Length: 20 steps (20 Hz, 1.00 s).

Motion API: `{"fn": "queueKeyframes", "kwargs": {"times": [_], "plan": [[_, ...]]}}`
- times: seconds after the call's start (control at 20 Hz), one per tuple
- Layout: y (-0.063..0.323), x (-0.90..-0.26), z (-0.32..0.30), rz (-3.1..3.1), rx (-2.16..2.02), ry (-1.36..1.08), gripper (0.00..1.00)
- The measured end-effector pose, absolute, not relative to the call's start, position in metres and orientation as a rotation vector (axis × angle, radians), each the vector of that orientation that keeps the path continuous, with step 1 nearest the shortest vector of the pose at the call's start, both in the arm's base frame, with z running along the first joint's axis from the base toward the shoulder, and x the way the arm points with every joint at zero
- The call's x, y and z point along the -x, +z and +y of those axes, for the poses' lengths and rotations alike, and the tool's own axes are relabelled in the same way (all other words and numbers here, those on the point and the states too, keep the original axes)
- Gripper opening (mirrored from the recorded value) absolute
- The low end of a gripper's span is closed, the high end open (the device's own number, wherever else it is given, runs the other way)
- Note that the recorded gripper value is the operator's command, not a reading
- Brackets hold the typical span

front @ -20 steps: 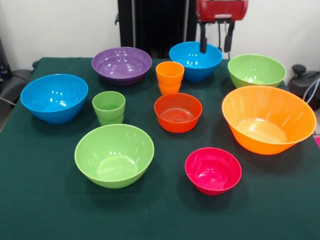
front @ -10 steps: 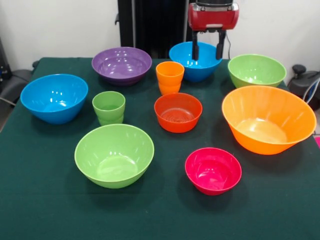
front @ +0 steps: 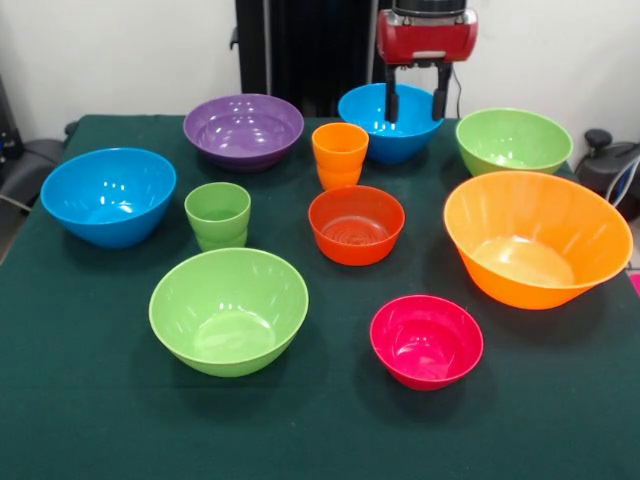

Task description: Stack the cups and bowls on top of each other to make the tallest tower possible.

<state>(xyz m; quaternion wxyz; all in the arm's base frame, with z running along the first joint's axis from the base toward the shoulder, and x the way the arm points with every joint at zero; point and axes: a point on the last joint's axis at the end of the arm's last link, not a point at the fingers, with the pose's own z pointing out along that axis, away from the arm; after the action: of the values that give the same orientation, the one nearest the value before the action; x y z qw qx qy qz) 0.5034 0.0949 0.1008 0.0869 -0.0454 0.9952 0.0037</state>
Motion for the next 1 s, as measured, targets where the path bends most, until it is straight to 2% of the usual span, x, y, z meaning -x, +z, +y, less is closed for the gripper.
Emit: {"fn": "queueKeyframes", "kwargs": {"times": [1.0], "plan": [[0.1021,-0.5074,0.0927,2.983,0.147,0.010,1.00]]}}
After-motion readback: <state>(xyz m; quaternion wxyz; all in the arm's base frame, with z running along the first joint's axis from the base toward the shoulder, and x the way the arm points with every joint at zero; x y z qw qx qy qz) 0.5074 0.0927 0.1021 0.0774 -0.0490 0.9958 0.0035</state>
